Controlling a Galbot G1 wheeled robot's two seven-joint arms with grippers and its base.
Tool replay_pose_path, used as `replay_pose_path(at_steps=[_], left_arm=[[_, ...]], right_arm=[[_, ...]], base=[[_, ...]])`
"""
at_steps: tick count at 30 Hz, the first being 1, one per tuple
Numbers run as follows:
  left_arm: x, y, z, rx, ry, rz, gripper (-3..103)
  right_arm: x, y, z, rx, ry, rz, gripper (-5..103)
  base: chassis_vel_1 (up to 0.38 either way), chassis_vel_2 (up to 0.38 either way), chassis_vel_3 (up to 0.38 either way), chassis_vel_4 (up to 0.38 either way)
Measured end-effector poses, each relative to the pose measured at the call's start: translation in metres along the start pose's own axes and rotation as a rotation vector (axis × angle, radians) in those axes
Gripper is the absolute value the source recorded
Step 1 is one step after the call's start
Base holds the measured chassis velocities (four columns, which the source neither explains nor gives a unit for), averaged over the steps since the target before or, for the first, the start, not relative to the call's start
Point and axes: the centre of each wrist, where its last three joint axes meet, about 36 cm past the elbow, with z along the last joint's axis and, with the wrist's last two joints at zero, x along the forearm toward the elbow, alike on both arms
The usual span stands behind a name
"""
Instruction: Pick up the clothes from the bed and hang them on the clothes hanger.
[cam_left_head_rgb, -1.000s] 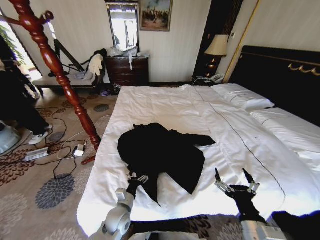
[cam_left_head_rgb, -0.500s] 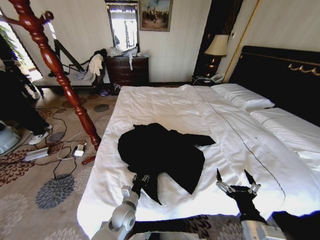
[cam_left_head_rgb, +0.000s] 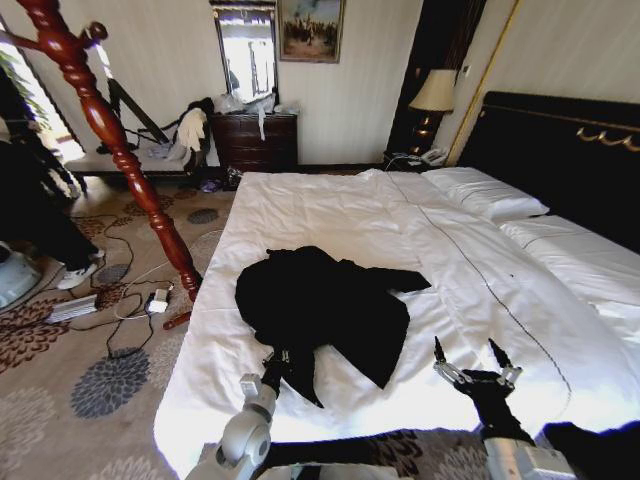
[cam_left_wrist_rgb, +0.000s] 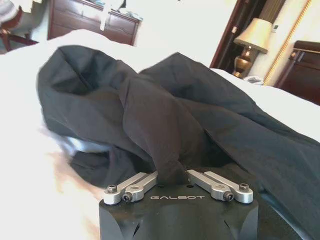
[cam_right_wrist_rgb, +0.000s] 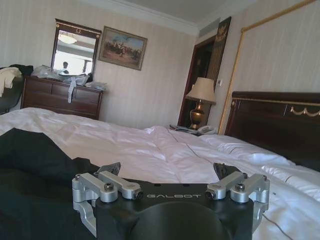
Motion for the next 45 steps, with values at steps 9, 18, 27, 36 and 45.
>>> replay_pose_path(at_steps=[9,18,27,36,45], left_arm=[[0.052,0.039,-0.046,-0.014,-0.078,-0.116,0],[0.103,0.065,-0.062,-0.023,-0.082,-0.194,0],[0.119,0.078,-0.052,-0.021,-0.08,-0.241,0],[0.092,0.064,-0.04,-0.059,-0.042,-0.182,0],[0.116,0.082,-0.019,-0.103,-0.014,-0.207,0]], right_arm=[[-0.016,-0.001,-0.02,-0.313,0.132,-0.043,100],[-0.03,-0.004,-0.024,-0.422,0.244,-0.107,100],[-0.035,-0.002,0.008,-0.22,0.298,-0.218,100],[-0.046,-0.016,0.033,0.168,0.236,-0.442,100],[-0.091,-0.002,0.019,0.106,0.206,-0.654,100]], base=[[0.0,0.0,0.0,0.0],[0.0,0.0,0.0,0.0],[0.0,0.0,0.0,0.0],[0.0,0.0,0.0,0.0],[0.0,0.0,0.0,0.0]])
